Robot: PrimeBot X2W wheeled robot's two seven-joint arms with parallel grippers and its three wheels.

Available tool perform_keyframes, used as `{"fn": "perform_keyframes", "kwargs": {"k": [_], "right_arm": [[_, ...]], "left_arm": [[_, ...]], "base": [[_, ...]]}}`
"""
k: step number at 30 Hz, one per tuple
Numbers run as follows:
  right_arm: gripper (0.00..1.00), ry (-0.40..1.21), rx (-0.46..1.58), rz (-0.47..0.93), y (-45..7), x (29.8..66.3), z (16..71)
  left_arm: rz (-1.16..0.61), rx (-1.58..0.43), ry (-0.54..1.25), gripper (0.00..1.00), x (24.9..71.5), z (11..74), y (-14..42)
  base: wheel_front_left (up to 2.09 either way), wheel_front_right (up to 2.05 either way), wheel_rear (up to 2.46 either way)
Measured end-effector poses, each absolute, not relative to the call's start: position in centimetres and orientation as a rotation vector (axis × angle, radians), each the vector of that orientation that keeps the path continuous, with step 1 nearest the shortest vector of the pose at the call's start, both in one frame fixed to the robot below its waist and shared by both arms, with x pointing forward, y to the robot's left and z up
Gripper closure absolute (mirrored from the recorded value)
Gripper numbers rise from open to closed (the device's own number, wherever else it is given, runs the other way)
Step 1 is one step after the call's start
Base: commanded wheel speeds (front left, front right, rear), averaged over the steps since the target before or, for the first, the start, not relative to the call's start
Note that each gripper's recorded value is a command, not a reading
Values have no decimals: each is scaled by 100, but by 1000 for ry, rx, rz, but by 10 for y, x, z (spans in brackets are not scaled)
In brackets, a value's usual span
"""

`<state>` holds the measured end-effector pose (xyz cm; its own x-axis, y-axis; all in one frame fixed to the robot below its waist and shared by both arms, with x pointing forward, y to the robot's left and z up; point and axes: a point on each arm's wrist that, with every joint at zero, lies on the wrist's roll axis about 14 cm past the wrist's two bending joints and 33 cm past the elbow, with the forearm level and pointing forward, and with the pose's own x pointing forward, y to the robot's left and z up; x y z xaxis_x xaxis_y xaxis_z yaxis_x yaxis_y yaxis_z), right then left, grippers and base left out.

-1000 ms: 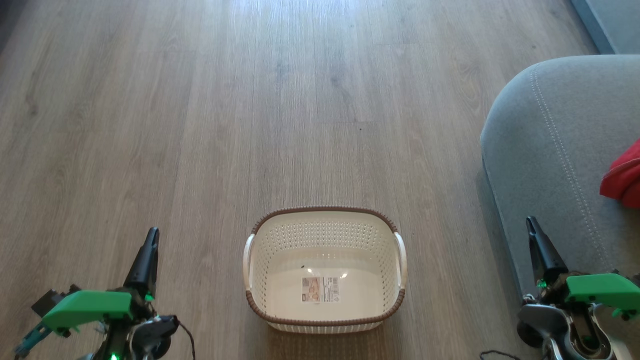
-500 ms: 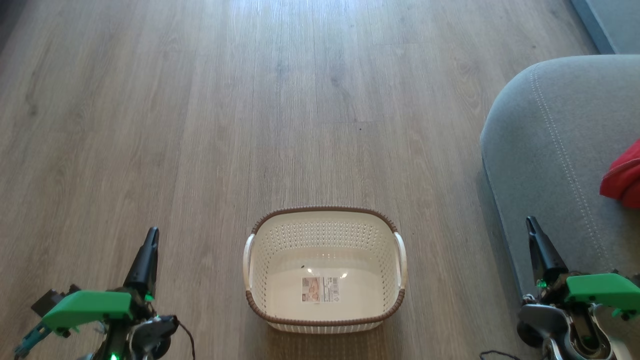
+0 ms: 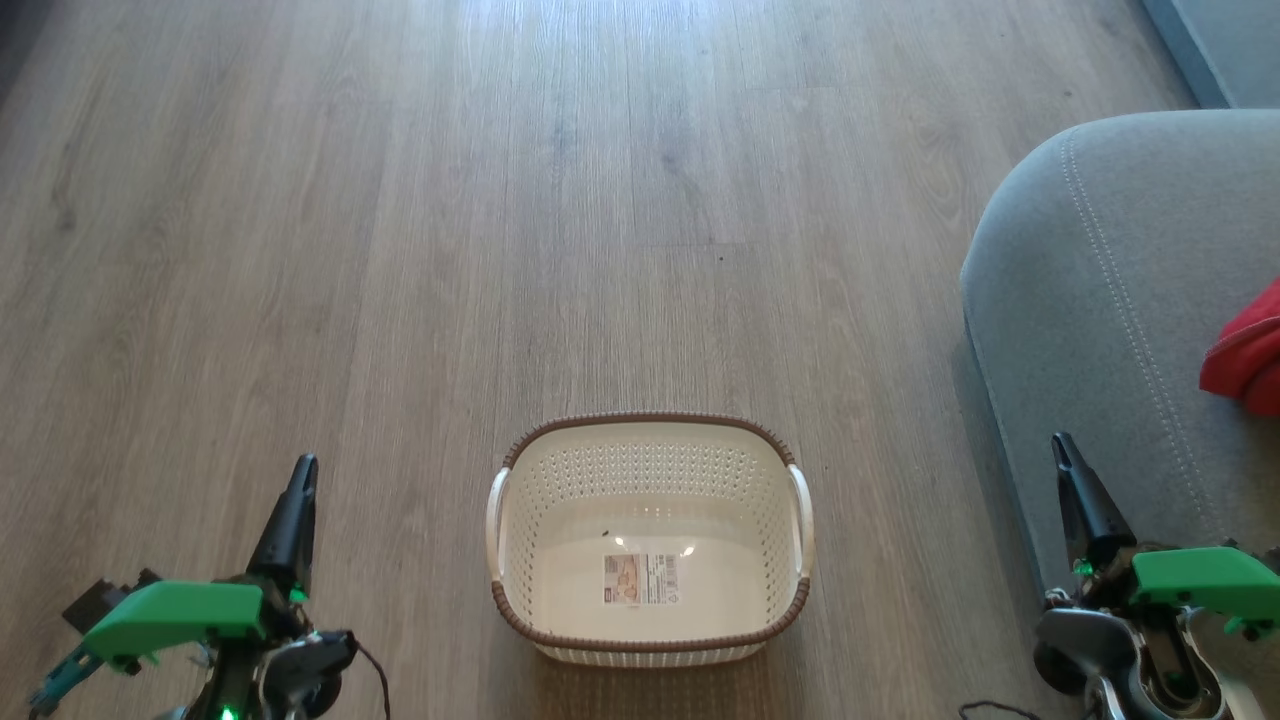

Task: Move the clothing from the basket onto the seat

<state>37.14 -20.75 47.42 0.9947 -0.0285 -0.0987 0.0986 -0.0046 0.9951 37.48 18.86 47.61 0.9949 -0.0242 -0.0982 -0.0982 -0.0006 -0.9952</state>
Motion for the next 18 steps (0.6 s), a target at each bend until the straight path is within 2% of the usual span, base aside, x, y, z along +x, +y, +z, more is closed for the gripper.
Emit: {"fn": "perform_keyframes", "kwargs": {"k": [18], "right_arm": [[100,55,1572,-100,-208,371,474]], "left_arm": [[59,-1571,96,100,375,476,189]], "base": [[0,0,0]]}}
